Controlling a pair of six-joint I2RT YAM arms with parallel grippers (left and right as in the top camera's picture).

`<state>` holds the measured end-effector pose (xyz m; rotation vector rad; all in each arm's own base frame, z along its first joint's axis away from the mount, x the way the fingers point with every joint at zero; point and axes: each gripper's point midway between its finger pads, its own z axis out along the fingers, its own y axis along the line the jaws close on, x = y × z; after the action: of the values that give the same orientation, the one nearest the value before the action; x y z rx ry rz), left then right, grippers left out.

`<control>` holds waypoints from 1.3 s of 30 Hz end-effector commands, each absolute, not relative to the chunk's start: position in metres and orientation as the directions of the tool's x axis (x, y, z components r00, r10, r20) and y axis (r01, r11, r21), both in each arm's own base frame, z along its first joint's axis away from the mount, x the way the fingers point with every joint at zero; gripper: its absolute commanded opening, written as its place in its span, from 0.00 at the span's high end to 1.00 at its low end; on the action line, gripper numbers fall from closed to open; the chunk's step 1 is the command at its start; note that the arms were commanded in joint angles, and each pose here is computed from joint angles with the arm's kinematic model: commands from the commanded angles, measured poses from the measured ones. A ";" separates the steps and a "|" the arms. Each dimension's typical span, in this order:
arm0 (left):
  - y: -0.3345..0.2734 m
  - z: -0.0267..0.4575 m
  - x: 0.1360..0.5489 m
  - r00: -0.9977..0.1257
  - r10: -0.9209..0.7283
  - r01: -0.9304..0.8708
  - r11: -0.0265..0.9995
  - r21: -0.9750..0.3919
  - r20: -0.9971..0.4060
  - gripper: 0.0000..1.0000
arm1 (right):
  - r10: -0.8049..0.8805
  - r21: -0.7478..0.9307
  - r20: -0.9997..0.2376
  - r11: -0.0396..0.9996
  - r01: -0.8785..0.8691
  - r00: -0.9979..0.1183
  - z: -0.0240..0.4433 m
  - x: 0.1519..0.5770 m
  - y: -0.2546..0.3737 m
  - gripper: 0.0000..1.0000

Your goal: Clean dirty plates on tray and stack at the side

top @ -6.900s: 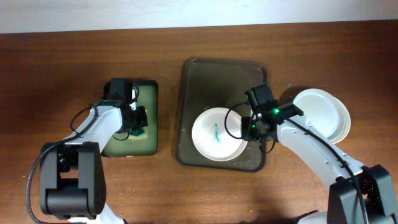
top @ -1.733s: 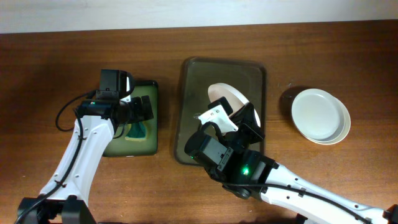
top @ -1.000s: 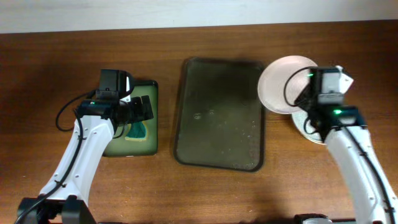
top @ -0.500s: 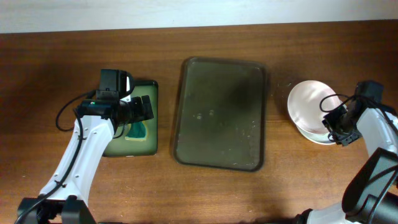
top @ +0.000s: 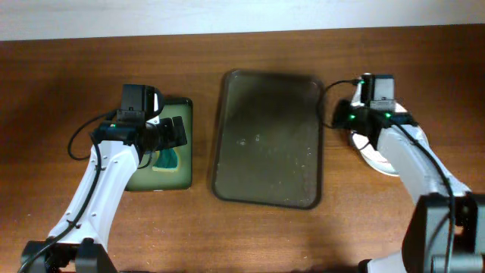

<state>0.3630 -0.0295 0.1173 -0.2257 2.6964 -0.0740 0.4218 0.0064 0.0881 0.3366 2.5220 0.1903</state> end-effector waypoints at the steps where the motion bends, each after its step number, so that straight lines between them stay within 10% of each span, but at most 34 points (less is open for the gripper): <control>1: -0.031 0.129 0.367 -0.880 -0.171 -0.140 0.985 -0.102 -0.443 0.01 | 0.224 0.133 -0.534 0.974 0.181 -0.815 0.066 0.431 -0.003 0.62; 6: -0.031 0.129 0.367 -0.880 -0.171 -0.140 0.985 -0.102 -0.444 0.01 | 0.233 0.049 -0.514 0.969 0.243 -0.826 0.057 0.424 -0.022 0.89; 11: -0.031 0.129 0.367 -0.880 -0.171 -0.140 0.985 -0.101 -0.443 0.01 | 0.337 -0.034 -0.451 0.919 0.393 -0.826 0.047 0.399 -0.054 0.87; 20: -0.031 0.129 0.367 -0.880 -0.171 -0.140 0.985 -0.101 -0.443 0.01 | 0.069 0.137 -0.716 0.990 -0.043 -0.694 0.214 0.357 0.101 0.60; 21: -0.031 0.129 0.367 -0.880 -0.171 -0.140 0.985 -0.102 -0.443 0.01 | 0.030 0.150 -0.745 0.981 -0.123 -0.666 0.231 0.343 0.126 0.52; 22: -0.031 0.129 0.367 -0.880 -0.171 -0.140 0.985 -0.102 -0.443 0.01 | -0.021 0.166 -0.779 0.957 -0.239 -0.626 0.251 0.321 0.159 0.02; 28: -0.031 0.129 0.367 -0.880 -0.171 -0.140 0.985 -0.102 -0.444 0.01 | -0.188 0.073 -0.780 0.920 -0.385 -0.597 0.251 0.281 0.195 0.02; 39: -0.031 0.129 0.367 -0.880 -0.171 -0.140 0.985 -0.101 -0.443 0.01 | 0.161 0.219 -0.913 0.968 -0.118 -0.375 0.272 0.262 0.059 0.02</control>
<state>0.3634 -0.0295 0.1177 -0.2256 2.6945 -0.0744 0.2718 0.0647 0.2846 0.0316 1.9629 0.2179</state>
